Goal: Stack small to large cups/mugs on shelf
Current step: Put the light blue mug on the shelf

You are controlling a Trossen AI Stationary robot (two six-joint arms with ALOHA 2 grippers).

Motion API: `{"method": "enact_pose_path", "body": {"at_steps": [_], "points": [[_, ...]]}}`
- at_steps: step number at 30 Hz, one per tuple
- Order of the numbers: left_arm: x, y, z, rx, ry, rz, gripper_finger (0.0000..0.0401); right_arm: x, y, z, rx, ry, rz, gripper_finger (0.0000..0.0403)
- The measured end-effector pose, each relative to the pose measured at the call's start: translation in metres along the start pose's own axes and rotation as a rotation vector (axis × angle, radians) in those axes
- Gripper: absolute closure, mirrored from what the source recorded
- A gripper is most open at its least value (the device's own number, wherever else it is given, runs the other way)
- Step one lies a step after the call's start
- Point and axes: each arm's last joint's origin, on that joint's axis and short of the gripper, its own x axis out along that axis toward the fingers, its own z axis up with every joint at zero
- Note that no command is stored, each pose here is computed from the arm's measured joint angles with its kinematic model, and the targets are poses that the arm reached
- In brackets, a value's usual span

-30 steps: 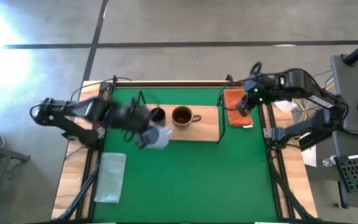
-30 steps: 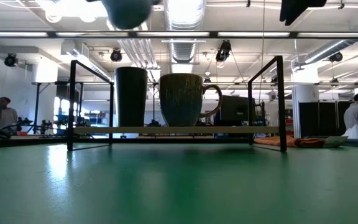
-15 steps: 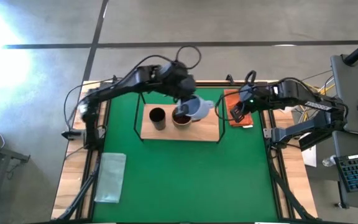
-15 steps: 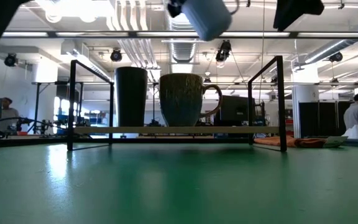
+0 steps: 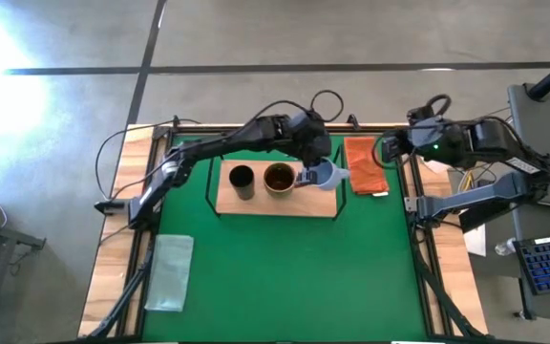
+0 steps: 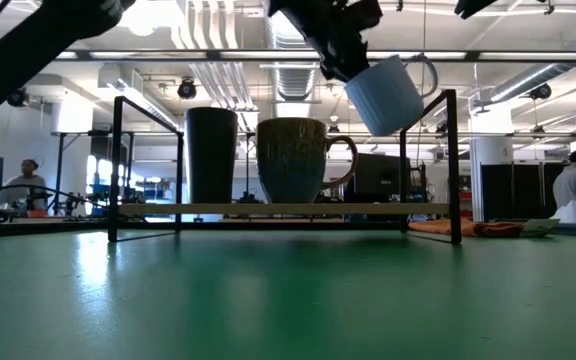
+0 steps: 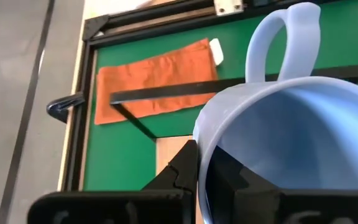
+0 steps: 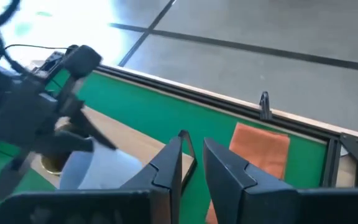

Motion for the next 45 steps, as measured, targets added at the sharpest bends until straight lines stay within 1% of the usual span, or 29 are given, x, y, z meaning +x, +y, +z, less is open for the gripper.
{"method": "enact_pose_path", "body": {"at_steps": [3, 5, 9, 12, 15, 17, 21, 26, 28, 34, 45], "points": [[0.003, 0.009, -0.001, -0.009, -0.009, 0.044, 0.0401, 0.003, 0.003, 0.0, -0.01, 0.004, -0.004, 0.0344], [0.003, 0.013, -0.004, -0.017, 0.002, 0.051, 0.0401, 0.007, 0.006, -0.001, -0.024, 0.012, -0.012, 0.0344], [0.005, 0.014, -0.014, -0.021, 0.081, 0.027, 0.0401, 0.015, 0.014, -0.002, -0.058, 0.031, -0.032, 0.0344], [0.004, 0.013, -0.016, 0.012, 0.109, 0.016, 0.0401, 0.02, 0.019, -0.002, -0.086, 0.041, -0.041, 0.0344], [0.004, 0.012, -0.017, 0.007, 0.124, 0.012, 0.0401, 0.024, 0.022, -0.003, -0.098, 0.05, -0.047, 0.0344], [0.005, 0.012, -0.019, -0.006, 0.134, 0.013, 0.0401, 0.024, 0.022, -0.003, -0.1, 0.051, -0.047, 0.0344], [0.005, 0.016, -0.02, 0.011, 0.151, 0.06, 0.0401, 0.024, 0.022, -0.003, -0.085, 0.049, -0.045, 0.0344], [0.005, 0.022, -0.022, 0.007, 0.146, 0.073, 0.0401, 0.024, 0.022, -0.002, -0.061, 0.045, -0.043, 0.0344], [0.01, 0.024, -0.024, 0.005, 0.149, 0.072, 0.0401, 0.024, 0.022, -0.002, -0.058, 0.045, -0.043, 0.0344], [0.036, 0.022, -0.036, -0.001, 0.198, 0.02, 0.0401, 0.027, 0.026, -0.002, -0.055, 0.052, -0.032, 0.0344], [0.042, 0.02, -0.037, -0.005, 0.175, -0.03, 0.0401, 0.03, 0.03, -0.003, -0.061, 0.079, -0.02, 0.0344]]}}
